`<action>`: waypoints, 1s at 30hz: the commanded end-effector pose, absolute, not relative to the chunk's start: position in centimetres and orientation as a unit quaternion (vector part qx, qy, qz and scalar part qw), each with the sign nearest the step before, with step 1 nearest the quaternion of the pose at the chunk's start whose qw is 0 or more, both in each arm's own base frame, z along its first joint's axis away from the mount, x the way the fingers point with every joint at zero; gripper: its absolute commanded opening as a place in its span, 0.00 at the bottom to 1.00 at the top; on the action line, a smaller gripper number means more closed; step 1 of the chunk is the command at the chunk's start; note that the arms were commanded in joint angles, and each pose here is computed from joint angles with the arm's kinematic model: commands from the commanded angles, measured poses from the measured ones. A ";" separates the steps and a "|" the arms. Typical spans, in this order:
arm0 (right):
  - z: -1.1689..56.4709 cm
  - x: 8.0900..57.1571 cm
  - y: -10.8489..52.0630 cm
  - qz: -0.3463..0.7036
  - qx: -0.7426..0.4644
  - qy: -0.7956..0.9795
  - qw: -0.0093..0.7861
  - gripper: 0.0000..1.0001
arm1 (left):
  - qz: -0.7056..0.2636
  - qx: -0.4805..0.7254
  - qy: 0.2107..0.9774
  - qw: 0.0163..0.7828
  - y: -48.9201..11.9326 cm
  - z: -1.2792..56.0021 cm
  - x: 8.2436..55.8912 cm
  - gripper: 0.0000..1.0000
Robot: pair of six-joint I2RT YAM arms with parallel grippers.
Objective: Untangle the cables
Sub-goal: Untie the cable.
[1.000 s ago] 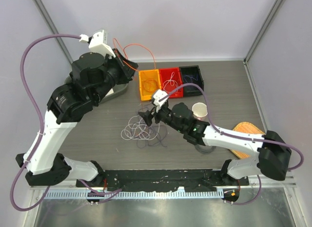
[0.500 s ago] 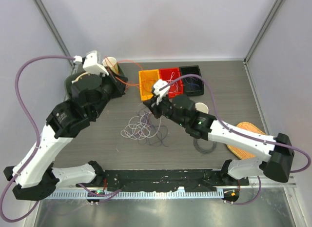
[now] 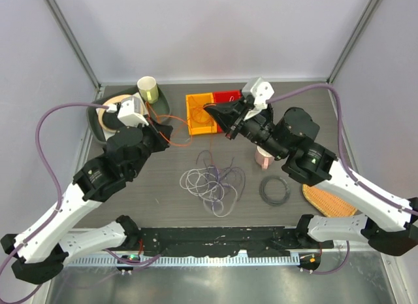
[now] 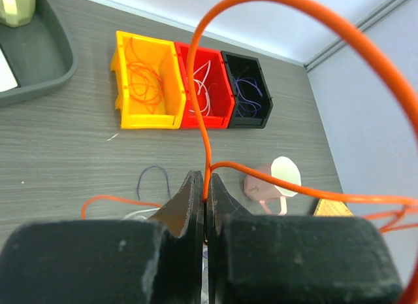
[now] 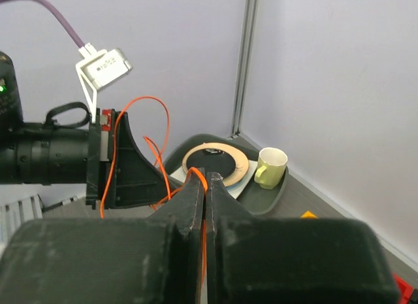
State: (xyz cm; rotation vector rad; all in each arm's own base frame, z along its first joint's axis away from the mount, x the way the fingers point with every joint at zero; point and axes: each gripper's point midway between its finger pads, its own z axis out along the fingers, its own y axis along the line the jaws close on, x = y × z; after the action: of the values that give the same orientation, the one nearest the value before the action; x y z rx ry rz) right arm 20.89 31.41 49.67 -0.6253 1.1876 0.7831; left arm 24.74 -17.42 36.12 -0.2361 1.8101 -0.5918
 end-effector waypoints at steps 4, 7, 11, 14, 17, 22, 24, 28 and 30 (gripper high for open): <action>51.5 20.0 32.5 0.367 -0.310 0.478 0.736 0.01 | -0.274 -0.065 0.766 0.578 -18.0 34.9 24.1 0.00; 50.7 21.4 32.6 0.357 -0.284 0.506 0.733 0.01 | -0.295 -0.038 0.767 0.569 -19.2 34.2 23.7 0.00; 47.3 23.6 32.4 0.335 -0.234 0.568 0.714 0.01 | -0.296 -0.027 0.779 0.552 -20.0 32.5 23.7 0.00; 43.0 24.2 32.7 0.336 -0.211 0.611 0.685 0.01 | -0.294 -0.023 0.795 0.530 -20.9 30.3 23.8 0.00; 38.3 24.8 33.0 0.334 -0.190 0.652 0.654 0.01 | -0.277 -0.028 0.820 0.500 -21.3 27.6 23.9 0.00; 31.6 25.5 34.1 0.310 -0.198 0.697 0.616 0.01 | -0.256 -0.018 0.859 0.443 -22.7 22.5 23.9 0.02; 29.4 26.1 33.9 0.290 -0.188 0.716 0.606 0.01 | -0.243 -0.020 0.870 0.427 -22.7 21.0 23.8 0.06; 25.9 27.0 33.9 0.255 -0.179 0.748 0.585 0.01 | -0.205 -0.027 0.896 0.392 -22.3 17.9 23.6 0.18; 24.9 27.0 33.9 0.250 -0.182 0.756 0.576 0.01 | -0.208 -0.020 0.900 0.382 -22.7 17.2 23.3 0.23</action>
State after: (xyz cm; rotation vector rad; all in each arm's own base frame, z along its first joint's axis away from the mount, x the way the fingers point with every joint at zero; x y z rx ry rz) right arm 26.14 34.13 24.31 -0.5262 1.7743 0.5851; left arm 23.60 -22.25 17.86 -0.0308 2.2661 -0.5076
